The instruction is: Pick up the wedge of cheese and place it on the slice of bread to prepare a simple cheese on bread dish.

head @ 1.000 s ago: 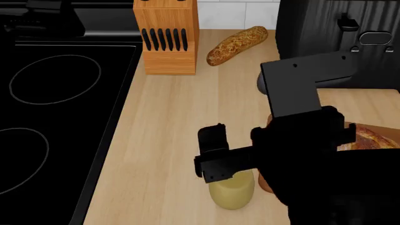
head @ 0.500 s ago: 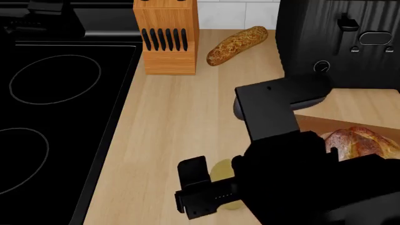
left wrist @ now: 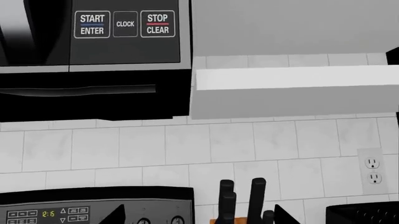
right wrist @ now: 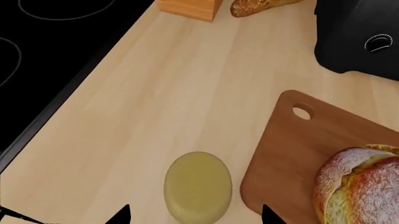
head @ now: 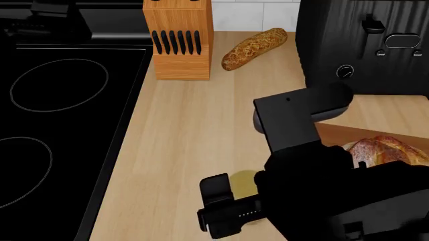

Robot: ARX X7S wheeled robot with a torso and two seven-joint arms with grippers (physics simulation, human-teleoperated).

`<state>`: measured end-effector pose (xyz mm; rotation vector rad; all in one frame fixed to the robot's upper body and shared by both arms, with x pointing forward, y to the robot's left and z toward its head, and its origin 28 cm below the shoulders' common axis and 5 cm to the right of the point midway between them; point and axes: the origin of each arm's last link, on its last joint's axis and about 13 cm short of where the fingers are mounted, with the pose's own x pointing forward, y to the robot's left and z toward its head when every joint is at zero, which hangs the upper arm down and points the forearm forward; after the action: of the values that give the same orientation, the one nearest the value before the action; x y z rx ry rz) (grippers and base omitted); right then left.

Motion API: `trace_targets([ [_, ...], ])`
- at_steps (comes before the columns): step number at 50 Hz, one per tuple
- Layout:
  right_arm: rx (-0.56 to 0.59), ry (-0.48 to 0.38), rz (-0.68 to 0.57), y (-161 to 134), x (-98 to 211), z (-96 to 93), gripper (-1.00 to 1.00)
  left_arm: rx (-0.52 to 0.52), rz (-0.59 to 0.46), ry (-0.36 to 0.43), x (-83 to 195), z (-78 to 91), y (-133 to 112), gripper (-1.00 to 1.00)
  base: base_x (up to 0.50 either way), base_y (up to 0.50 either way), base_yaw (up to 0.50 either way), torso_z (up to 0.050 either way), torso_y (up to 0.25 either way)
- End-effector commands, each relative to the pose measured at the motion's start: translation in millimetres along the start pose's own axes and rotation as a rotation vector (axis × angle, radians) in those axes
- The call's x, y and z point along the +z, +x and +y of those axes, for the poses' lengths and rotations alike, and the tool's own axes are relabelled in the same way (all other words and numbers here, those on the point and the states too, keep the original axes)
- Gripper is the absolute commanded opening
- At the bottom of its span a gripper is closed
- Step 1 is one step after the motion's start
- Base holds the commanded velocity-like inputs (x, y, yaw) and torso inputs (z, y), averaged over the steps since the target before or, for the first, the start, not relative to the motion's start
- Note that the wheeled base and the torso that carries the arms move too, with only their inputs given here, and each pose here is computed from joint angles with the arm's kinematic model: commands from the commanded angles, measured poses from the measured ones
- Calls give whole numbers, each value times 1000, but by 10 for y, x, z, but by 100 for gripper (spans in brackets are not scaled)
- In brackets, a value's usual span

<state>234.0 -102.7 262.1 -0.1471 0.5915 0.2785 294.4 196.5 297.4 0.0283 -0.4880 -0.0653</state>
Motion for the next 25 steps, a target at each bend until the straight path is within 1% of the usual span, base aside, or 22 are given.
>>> trace_targets([
  [1,-9,1,19,114,4,-45,100,-3,1,1,0,-1,-2,100,0,0,0,0,0],
  [4,-12,15,16,158,-27,-55,100,-3,2,1,2,-2,-2,100,0,0,0,0,0],
  [6,-21,3,27,179,-46,-55,100,-2,1,2,4,-1,-3,100,0,0,0,0,0],
  [16,-10,18,49,311,-117,-70,100,1,3,4,-3,-1,-4,100,0,0,0,0,0],
  [25,2,4,53,383,-84,-55,100,-1,0,3,0,-1,-6,100,0,0,0,0,0],
])
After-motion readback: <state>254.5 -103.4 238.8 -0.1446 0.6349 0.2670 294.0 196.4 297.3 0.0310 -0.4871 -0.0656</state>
